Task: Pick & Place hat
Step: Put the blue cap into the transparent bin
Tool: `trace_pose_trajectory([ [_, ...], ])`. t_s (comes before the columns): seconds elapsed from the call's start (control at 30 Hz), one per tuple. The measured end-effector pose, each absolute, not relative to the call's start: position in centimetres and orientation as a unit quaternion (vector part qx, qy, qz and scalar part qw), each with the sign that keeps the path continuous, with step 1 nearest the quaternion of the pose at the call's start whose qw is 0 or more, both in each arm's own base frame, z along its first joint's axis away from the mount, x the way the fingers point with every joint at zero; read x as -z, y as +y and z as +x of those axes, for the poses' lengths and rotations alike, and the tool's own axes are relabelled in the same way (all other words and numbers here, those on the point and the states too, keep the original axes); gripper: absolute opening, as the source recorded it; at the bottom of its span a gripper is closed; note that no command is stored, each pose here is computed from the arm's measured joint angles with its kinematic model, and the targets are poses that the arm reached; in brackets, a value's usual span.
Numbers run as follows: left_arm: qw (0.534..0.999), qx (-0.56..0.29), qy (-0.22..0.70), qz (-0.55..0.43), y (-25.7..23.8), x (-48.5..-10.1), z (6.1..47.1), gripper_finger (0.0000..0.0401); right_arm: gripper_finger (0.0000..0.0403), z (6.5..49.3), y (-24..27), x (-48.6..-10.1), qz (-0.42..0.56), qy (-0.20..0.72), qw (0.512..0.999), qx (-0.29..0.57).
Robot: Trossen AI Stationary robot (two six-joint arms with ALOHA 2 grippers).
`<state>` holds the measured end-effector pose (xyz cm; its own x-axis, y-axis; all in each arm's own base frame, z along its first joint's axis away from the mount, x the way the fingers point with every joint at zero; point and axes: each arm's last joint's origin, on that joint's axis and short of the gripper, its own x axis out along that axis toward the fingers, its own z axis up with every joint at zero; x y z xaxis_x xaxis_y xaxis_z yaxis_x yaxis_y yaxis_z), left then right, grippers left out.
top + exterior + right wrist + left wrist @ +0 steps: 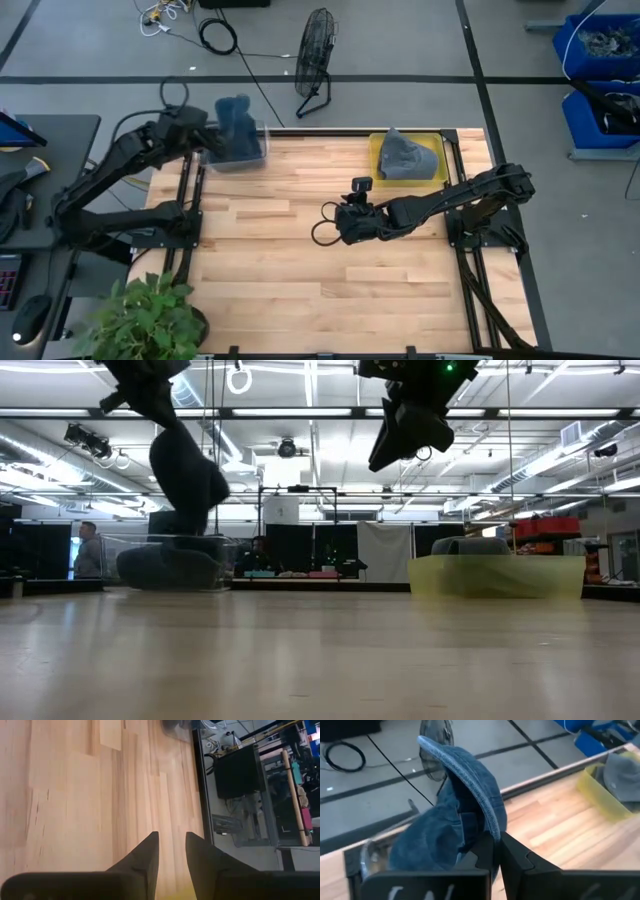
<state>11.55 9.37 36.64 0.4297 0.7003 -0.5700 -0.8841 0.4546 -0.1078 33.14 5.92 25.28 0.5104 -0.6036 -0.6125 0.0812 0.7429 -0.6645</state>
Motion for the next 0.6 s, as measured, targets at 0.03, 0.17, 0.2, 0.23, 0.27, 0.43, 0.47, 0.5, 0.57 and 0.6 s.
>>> trace_pose_trajectory([
  [0.03, 0.819, -0.483, 0.232, -0.204, 9.6, -36.3, 11.9, 0.0019, 0.0100, 33.2, 5.9, -25.3, -0.292, 0.448, 0.819, 0.209],
  [0.17, 0.804, -0.494, 0.260, -0.205, 10.7, -33.6, 13.3, 0.0019, 0.0100, 33.2, 5.9, -25.3, -0.292, 0.445, 0.820, 0.209],
  [0.2, 0.800, -0.500, 0.261, -0.205, 10.9, -33.0, 13.6, 0.0018, 0.0100, 33.2, 5.9, -25.3, -0.292, 0.445, 0.820, 0.209],
  [0.23, 0.799, -0.504, 0.258, -0.203, 11.1, -32.6, 13.8, 0.0018, 0.0100, 33.2, 5.9, -25.3, -0.292, 0.445, 0.820, 0.208],
  [0.27, 0.800, -0.507, 0.250, -0.201, 11.2, -32.4, 13.9, 0.0018, 0.0100, 33.2, 5.9, -25.3, -0.292, 0.445, 0.820, 0.208],
  [0.43, 0.803, -0.521, 0.206, -0.206, 11.5, -32.6, 14.2, 0.0022, 0.0100, 33.2, 5.9, -25.3, -0.292, 0.445, 0.820, 0.208],
  [0.47, 0.805, -0.519, 0.200, -0.208, 11.6, -32.6, 14.3, 0.0022, 0.0100, 33.2, 5.9, -25.3, -0.292, 0.445, 0.820, 0.209],
  [0.5, 0.808, -0.512, 0.200, -0.212, 11.5, -32.6, 14.3, 0.0022, 0.0100, 33.2, 5.9, -25.3, -0.292, 0.446, 0.820, 0.209],
  [0.57, 0.812, -0.501, 0.203, -0.220, 11.5, -32.6, 14.4, 0.0022, 0.0100, 33.2, 5.8, -25.3, -0.291, 0.446, 0.820, 0.210],
  [0.6, 0.813, -0.500, 0.202, -0.221, 11.5, -32.6, 14.4, 0.0021, 0.0100, 33.2, 5.8, -25.3, -0.291, 0.446, 0.820, 0.210],
])
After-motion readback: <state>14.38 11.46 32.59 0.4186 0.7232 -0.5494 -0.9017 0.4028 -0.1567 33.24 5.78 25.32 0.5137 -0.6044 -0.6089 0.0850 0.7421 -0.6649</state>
